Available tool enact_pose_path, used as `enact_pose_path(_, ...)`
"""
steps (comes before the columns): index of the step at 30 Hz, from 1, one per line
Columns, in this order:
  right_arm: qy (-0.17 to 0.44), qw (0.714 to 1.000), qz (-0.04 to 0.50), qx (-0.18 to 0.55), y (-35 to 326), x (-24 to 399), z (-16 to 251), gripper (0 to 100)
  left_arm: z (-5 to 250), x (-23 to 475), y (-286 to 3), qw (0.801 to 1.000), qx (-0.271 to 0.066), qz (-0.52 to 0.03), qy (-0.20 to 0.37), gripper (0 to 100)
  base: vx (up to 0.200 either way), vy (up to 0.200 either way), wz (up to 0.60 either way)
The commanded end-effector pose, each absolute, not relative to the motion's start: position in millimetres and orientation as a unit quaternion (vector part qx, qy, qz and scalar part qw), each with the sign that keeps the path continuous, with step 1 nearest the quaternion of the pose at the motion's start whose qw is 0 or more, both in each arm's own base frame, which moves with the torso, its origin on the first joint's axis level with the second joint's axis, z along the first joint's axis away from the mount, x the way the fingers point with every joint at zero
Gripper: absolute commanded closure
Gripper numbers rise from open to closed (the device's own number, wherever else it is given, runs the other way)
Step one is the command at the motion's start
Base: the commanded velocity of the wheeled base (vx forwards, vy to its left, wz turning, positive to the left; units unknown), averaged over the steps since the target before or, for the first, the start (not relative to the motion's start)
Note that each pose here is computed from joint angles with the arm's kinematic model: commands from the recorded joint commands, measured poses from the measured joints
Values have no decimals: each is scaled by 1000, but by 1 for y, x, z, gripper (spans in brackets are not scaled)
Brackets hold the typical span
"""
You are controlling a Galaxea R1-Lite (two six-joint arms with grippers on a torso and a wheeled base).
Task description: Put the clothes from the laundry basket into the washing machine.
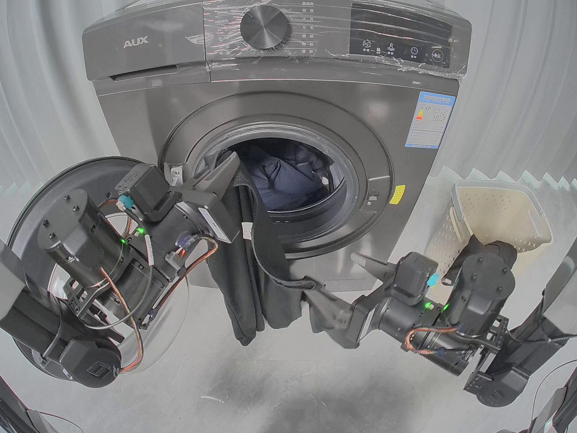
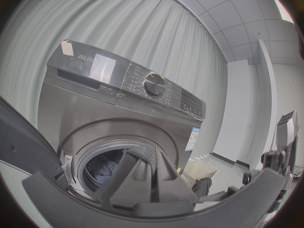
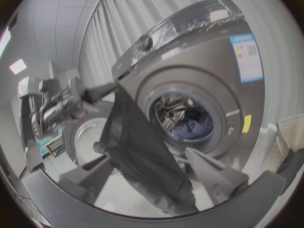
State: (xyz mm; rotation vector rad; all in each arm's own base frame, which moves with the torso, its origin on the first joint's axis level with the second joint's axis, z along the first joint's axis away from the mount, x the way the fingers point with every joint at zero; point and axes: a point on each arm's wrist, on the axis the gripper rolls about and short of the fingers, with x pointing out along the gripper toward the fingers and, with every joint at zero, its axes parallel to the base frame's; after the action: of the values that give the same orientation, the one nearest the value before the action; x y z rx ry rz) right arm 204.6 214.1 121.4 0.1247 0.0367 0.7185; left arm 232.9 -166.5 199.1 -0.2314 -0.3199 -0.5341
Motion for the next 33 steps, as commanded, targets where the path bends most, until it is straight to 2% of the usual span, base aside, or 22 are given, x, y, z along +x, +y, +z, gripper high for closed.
enact_pose_path(1, 73, 928, 365, 33, 223, 200, 90, 0, 200, 234, -168, 945, -115, -263, -160, 100, 0, 0, 0)
enact_pose_path(14, 96, 932, 348, 22, 226, 218, 69, 0, 202, 232, -168, 943, -116, -265, -162, 100, 0, 0, 0)
enact_pose_path(18, 90, 945, 314, 25, 226, 253, 58, 0, 206, 230, -167, 942, -118, -267, -168, 100, 0, 0, 0)
enact_pose_path(21, 88, 946, 310, 25, 232, 267, 49, 0, 207, 229, -167, 941, -119, -267, -170, 100, 0, 0, 0)
enact_pose_path(26, 84, 945, 315, 24, 243, 277, 39, 0, 207, 228, -166, 941, -119, -267, -171, 100, 0, 0, 0)
enact_pose_path(30, 75, 930, 358, 27, 262, 271, 37, 0, 208, 227, -168, 939, -121, -271, -171, 100, 0, 0, 0)
enact_pose_path(33, 68, 928, 366, 30, 270, 272, 38, 0, 209, 224, -170, 938, -122, -276, -172, 100, 0, 0, 0)
